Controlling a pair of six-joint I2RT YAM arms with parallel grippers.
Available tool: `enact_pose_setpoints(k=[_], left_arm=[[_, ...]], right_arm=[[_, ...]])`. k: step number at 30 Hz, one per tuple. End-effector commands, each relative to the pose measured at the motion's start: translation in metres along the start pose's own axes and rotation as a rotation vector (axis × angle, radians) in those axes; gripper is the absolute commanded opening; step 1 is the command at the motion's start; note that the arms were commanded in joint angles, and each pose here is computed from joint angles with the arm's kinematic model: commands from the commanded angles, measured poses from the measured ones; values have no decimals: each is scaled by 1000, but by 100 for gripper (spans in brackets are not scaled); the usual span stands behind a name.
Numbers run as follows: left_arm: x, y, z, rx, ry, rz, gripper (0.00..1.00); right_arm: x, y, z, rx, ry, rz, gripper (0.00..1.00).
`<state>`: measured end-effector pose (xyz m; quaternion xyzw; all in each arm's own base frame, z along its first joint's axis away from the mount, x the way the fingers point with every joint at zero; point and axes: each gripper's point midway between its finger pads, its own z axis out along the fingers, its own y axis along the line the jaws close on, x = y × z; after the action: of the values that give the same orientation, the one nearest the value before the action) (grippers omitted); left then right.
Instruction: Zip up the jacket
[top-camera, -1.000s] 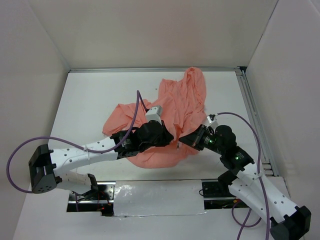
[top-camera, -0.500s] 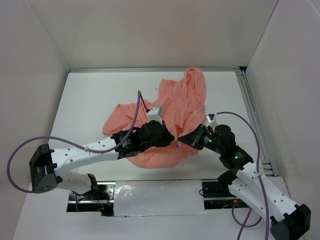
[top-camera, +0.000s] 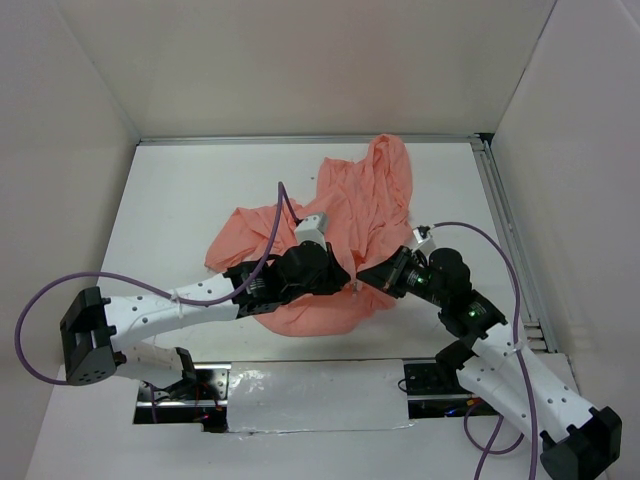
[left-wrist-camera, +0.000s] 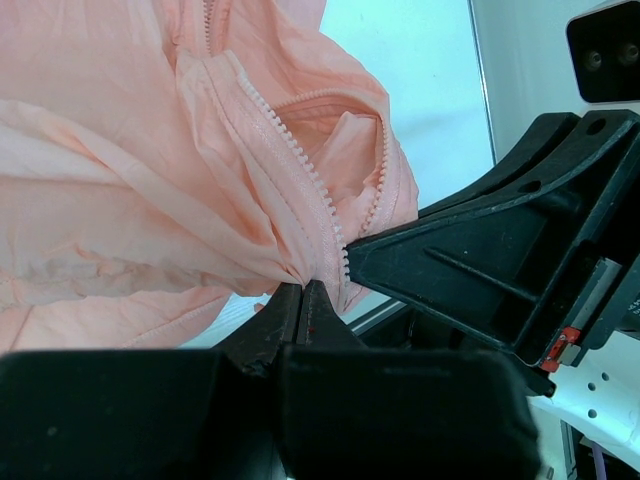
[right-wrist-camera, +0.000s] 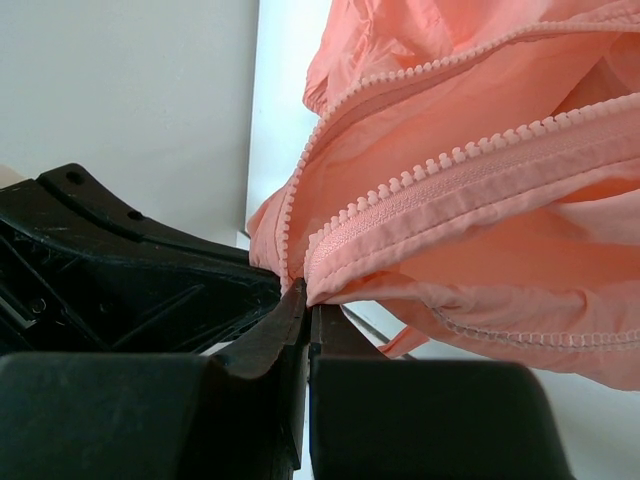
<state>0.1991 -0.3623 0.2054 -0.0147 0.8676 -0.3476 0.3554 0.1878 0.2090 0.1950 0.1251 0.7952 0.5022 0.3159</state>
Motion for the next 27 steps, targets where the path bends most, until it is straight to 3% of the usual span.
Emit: enact_pose_setpoints(k=[1, 6, 27], left_arm=[[-17, -21, -2, 42, -53, -41, 0], [-24, -27, -3, 63, -77, -40, 0], [-24, -23, 1, 35, -90, -41, 0]], right_arm=[[-8, 25, -6, -70, -28, -41, 0], [-6, 15, -9, -16, -18, -42, 0], [-15, 33, -10, -67, -47, -16, 0]])
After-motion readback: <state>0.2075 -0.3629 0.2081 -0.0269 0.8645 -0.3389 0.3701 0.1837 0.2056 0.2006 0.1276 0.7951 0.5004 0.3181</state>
